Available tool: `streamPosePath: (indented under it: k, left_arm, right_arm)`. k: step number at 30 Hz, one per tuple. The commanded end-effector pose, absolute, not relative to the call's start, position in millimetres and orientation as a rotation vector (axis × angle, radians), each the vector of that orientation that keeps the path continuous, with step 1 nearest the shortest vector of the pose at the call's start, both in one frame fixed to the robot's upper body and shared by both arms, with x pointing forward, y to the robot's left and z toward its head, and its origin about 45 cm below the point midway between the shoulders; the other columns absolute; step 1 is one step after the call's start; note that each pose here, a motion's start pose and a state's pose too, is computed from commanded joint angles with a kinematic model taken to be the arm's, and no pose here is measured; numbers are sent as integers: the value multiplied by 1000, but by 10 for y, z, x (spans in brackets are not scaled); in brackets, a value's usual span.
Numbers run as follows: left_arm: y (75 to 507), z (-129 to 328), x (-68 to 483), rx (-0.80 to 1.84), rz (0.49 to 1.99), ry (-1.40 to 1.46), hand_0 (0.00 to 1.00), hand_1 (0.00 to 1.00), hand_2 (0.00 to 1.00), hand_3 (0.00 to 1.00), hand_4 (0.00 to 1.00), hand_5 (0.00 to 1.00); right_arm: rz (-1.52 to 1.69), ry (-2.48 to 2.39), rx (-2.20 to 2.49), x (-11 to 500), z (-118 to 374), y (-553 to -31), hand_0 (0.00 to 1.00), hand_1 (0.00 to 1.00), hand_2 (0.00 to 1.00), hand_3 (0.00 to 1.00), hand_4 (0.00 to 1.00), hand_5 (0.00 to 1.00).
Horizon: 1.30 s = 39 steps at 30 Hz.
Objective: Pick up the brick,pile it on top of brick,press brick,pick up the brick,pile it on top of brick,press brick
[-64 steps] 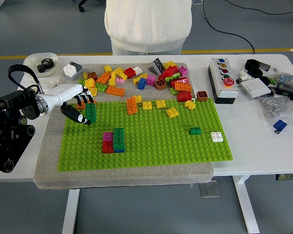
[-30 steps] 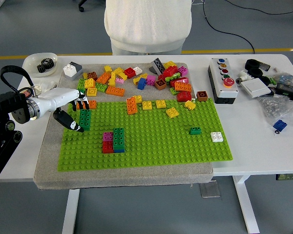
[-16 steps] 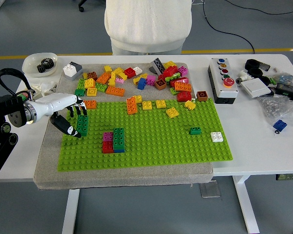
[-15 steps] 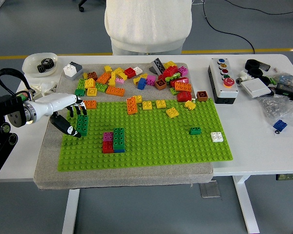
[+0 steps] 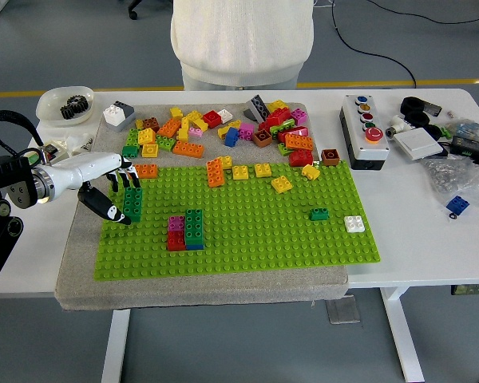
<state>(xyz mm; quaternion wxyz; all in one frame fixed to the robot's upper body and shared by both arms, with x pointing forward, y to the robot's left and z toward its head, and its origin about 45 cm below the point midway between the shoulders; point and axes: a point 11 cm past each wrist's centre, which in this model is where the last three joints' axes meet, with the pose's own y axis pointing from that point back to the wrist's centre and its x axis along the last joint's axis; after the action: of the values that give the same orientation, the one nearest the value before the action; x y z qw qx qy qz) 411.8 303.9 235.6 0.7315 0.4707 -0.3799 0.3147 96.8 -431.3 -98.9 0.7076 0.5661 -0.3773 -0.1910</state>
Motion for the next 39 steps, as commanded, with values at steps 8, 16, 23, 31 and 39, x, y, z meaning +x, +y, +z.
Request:
streamPosePath:
  k: [8, 16, 23, 31, 39]
  left_arm:
    - [2961, 2365, 4047, 975, 693, -801, 623, 495, 478, 512, 978, 165]
    - [2868, 2359, 3998, 942, 697, -798, 623, 495, 477, 511, 979, 168]
    - [2824, 2314, 3970, 936, 695, -797, 624, 495, 478, 511, 979, 169]
    - [2769, 2225, 3929, 931, 692, -778, 624, 495, 477, 510, 981, 174]
    - [2732, 2198, 3908, 909, 708, -753, 624, 495, 477, 510, 983, 175]
  right_arm:
    - [-426, -843, 1254, 967, -984, -4328, 744, 644, 720, 661, 891, 425]
    - [-425, -842, 1255, 975, -984, -4323, 745, 645, 720, 662, 891, 425]
    - [-423, -842, 1256, 980, -984, -4321, 745, 645, 720, 662, 891, 425]
    - [-425, -843, 1254, 964, -985, -4328, 745, 645, 720, 662, 891, 425]
    - [-425, -843, 1255, 969, -986, -4321, 744, 645, 719, 663, 891, 425]
